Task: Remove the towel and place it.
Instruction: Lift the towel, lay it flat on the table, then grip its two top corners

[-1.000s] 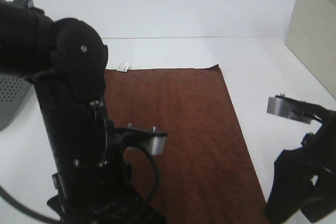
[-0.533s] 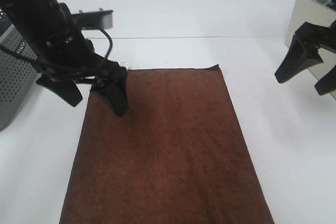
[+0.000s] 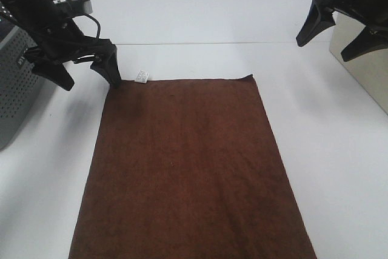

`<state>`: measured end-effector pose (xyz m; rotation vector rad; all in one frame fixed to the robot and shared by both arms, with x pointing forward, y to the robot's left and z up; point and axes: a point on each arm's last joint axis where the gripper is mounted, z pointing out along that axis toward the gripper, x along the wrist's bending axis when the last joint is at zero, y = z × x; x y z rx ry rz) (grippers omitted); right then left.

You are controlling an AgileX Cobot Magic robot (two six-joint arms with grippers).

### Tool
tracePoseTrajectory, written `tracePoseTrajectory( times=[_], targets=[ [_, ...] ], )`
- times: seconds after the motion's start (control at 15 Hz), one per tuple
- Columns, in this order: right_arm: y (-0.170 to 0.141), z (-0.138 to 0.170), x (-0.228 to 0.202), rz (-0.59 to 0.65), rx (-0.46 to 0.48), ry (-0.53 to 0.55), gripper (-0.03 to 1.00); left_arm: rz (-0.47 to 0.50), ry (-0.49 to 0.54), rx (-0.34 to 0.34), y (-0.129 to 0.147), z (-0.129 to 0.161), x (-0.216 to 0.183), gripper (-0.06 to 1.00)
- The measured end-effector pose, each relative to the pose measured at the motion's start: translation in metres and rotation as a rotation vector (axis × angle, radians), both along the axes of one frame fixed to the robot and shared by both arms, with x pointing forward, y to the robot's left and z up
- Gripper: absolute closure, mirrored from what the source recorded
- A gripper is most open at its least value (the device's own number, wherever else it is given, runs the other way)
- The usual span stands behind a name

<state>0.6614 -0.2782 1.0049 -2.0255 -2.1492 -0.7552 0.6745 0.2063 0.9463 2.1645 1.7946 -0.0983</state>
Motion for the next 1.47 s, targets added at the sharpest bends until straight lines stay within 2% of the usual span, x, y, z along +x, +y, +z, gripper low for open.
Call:
tracePoseTrajectory(
  times=[0.47, 0.6, 0.93, 1.47],
  targets=[
    [0.014, -0.074, 0.051, 0.032, -0.044, 0.002, -0.02, 0.006, -0.030, -0.002, -0.006, -0.041, 0.044, -0.03],
    [0.017, -0.091, 0.063, 0.024, -0.023, 0.008, -0.02, 0.009, -0.038, -0.003, -0.007, -0.049, 0.050, -0.03],
    [0.054, -0.121, 0.065, 0.085, -0.001, 0.046, -0.02, 0.015, -0.027, -0.005, -0.008, -0.064, 0.054, -0.03],
    [0.071, -0.125, 0.067, 0.104, -0.001, 0.022, -0.02, 0.034, -0.031, -0.040, -0.011, -0.065, 0.056, -0.03]
  ],
)
